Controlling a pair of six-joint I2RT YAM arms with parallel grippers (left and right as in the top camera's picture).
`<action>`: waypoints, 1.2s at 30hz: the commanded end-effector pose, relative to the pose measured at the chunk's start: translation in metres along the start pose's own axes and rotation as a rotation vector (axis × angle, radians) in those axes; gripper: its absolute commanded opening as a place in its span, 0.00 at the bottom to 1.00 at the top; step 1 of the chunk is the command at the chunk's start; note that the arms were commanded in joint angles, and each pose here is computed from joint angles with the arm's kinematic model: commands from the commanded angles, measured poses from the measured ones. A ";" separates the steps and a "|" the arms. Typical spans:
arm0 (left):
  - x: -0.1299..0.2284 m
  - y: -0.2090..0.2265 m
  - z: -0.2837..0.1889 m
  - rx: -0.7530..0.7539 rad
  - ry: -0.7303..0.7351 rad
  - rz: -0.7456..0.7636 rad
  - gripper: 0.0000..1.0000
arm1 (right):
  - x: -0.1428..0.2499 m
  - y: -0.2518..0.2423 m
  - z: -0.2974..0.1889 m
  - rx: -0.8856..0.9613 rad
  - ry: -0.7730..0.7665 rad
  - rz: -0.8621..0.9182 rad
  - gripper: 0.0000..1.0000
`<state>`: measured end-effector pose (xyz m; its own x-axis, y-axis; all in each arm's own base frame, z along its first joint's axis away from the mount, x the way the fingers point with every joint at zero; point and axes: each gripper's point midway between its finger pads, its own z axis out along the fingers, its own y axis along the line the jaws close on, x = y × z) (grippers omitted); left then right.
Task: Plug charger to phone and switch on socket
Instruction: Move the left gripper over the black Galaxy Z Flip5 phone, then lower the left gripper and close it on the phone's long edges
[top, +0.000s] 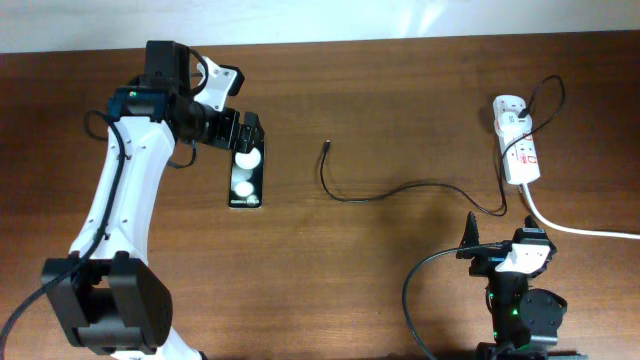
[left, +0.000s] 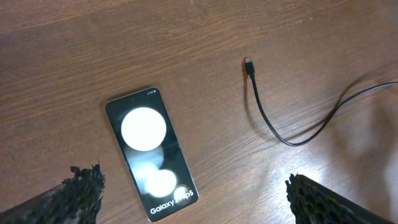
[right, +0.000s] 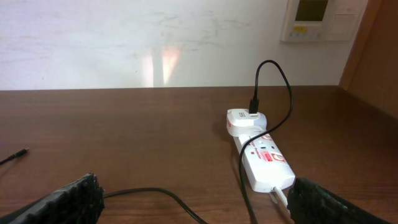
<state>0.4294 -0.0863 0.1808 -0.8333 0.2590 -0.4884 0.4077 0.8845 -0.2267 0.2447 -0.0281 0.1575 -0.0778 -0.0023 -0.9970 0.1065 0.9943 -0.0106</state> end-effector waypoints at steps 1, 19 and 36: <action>-0.006 0.005 0.002 -0.027 -0.003 0.027 0.99 | 0.002 0.000 0.000 0.001 0.003 -0.007 0.99; 0.043 0.052 0.076 -0.227 0.238 -0.175 0.99 | 0.002 0.000 0.000 0.001 0.003 -0.007 0.99; 0.075 0.047 0.118 -0.316 0.376 -0.260 0.99 | 0.002 0.000 0.000 0.001 0.003 -0.007 0.99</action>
<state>0.4314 -0.0718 0.0535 -0.9809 0.1203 -0.1529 0.1250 0.9919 -0.0215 0.2447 -0.0280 0.1575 -0.0778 -0.0023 -0.9970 0.1061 0.9943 -0.0106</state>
